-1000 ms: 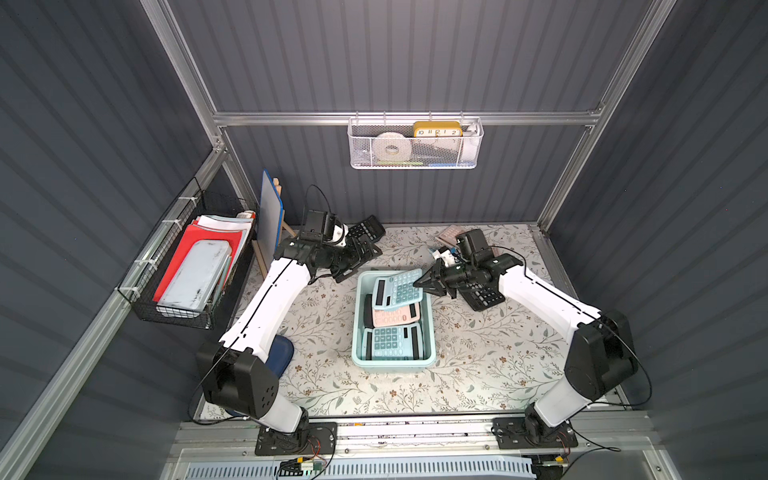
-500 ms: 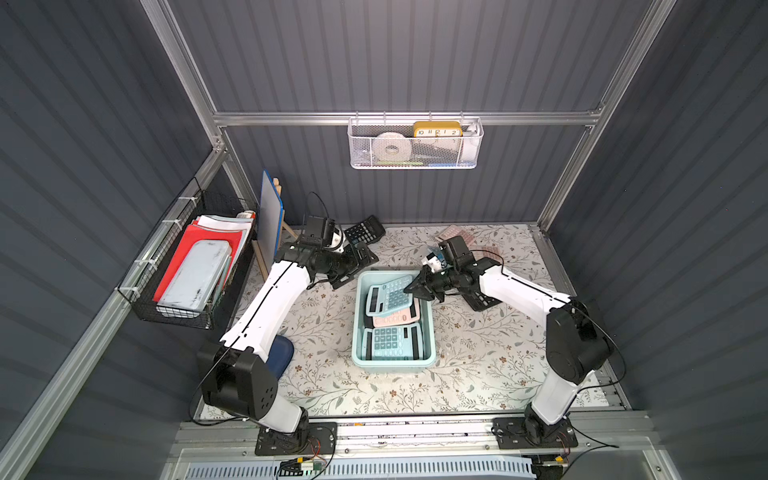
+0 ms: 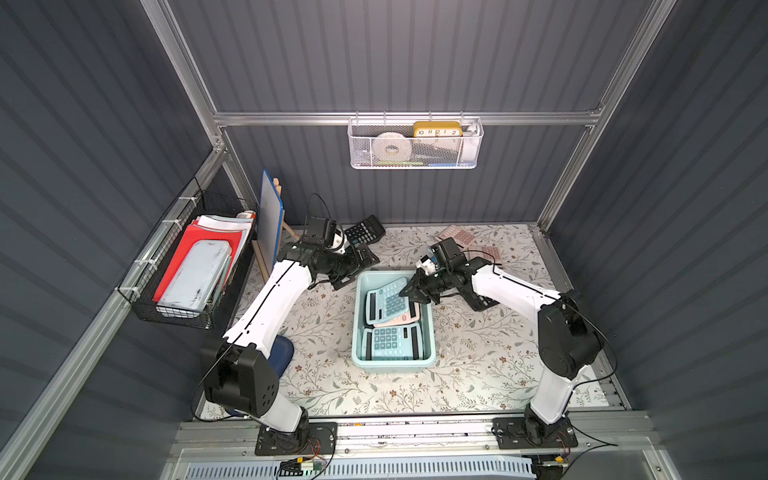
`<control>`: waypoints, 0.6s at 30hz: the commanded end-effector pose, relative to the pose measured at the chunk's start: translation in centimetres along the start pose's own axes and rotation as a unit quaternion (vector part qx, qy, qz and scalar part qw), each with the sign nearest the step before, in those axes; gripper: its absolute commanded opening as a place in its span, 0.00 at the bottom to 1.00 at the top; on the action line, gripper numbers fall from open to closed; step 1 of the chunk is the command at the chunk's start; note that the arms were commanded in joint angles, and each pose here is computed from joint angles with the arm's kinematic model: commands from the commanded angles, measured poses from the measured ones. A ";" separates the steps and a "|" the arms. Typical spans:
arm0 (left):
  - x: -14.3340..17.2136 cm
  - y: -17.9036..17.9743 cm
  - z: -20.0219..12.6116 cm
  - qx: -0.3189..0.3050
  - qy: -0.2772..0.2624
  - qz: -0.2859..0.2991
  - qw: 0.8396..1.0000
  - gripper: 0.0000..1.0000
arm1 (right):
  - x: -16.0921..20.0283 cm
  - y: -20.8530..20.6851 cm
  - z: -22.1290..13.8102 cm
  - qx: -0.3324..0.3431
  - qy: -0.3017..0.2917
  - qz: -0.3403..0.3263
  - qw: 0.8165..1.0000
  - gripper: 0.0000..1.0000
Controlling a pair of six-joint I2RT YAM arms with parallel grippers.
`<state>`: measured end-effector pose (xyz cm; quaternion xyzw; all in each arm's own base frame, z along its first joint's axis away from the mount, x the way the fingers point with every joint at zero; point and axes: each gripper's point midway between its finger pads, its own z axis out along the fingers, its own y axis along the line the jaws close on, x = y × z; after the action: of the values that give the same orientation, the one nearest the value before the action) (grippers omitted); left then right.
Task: Put the calculator in the storage box
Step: Place the calculator in the storage box.
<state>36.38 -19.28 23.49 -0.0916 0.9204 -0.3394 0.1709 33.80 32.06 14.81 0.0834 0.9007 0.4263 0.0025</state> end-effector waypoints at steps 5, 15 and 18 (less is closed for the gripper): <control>0.4 -0.1 0.7 0.015 0.021 0.006 1.000 0.99 | -0.2 -0.7 -3.3 0.058 -0.017 -0.006 0.998 0.33; 0.2 0.1 1.2 0.013 0.023 0.008 1.000 0.99 | 0.1 -0.5 -4.4 0.067 -0.017 -0.007 0.998 0.34; 0.5 0.7 1.5 0.006 0.028 0.005 1.000 0.99 | 0.2 -0.3 -4.1 0.061 -0.012 -0.008 0.998 0.34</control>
<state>36.46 -19.85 22.73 -0.0852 0.9206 -0.3485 0.1544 33.59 28.63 16.70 0.0891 0.9249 0.3694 0.0128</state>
